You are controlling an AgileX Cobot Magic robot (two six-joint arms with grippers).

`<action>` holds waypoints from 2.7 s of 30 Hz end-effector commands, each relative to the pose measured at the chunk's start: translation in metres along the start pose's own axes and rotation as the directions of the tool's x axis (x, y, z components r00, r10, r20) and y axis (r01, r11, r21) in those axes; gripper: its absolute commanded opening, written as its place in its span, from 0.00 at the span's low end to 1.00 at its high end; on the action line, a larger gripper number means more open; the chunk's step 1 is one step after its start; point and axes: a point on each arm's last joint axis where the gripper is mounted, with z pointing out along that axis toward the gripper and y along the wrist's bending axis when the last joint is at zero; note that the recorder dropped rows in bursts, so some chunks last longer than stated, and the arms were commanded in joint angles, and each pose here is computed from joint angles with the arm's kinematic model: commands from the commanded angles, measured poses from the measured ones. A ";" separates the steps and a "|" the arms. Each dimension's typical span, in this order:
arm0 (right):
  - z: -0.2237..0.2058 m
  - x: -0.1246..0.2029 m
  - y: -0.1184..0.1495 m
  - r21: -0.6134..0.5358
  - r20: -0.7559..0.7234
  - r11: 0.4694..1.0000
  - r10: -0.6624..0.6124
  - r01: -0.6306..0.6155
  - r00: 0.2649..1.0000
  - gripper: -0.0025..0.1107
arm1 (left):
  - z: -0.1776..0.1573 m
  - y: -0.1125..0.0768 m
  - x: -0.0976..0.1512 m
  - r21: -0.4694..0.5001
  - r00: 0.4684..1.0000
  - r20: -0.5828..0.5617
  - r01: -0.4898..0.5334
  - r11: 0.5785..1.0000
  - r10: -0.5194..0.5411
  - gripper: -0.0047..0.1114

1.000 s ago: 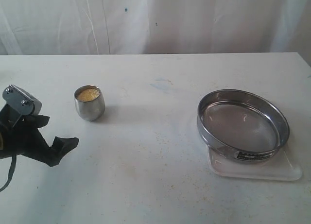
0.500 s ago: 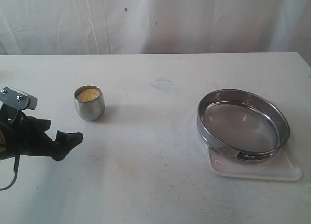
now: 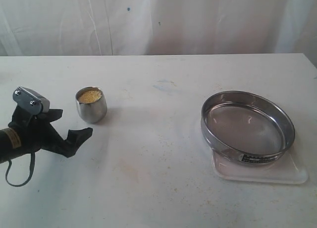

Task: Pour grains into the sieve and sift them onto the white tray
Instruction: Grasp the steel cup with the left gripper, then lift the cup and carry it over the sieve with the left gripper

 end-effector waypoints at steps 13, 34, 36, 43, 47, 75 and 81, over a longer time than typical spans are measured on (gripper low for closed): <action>0.000 0.000 0.000 -0.002 0.007 1.000 -0.003 0.003 1.000 0.02 | 0.075 0.028 0.002 0.085 0.992 0.125 0.005 0.996 -0.016 0.94; 0.000 0.000 0.000 -0.002 0.007 1.000 -0.003 0.003 1.000 0.02 | 0.119 0.029 -0.010 0.166 0.988 0.157 -0.030 0.986 0.003 0.24; 0.000 0.000 0.000 -0.002 0.007 1.000 -0.003 0.003 1.000 0.02 | 0.118 0.030 -0.010 0.165 0.988 0.157 -0.029 0.986 0.003 0.07; 0.000 0.000 0.000 -0.002 0.007 1.000 -0.003 0.003 1.000 0.02 | 0.118 0.027 -0.013 0.196 0.982 0.182 0.010 0.981 -0.047 0.04; 0.000 0.000 0.000 -0.002 0.007 1.000 -0.003 0.003 1.000 0.02 | 0.115 0.026 -0.019 0.226 0.981 0.178 0.034 0.973 -0.076 0.04; 0.000 0.000 0.000 -0.002 0.007 1.000 -0.003 0.003 1.000 0.02 | 0.072 -0.161 -0.210 0.437 0.926 0.350 -0.297 0.849 0.144 0.04; 0.000 0.000 0.000 -0.002 0.007 1.000 -0.003 0.003 1.000 0.02 | 0.085 -0.188 -0.224 0.471 0.930 0.367 -0.215 0.856 0.031 0.04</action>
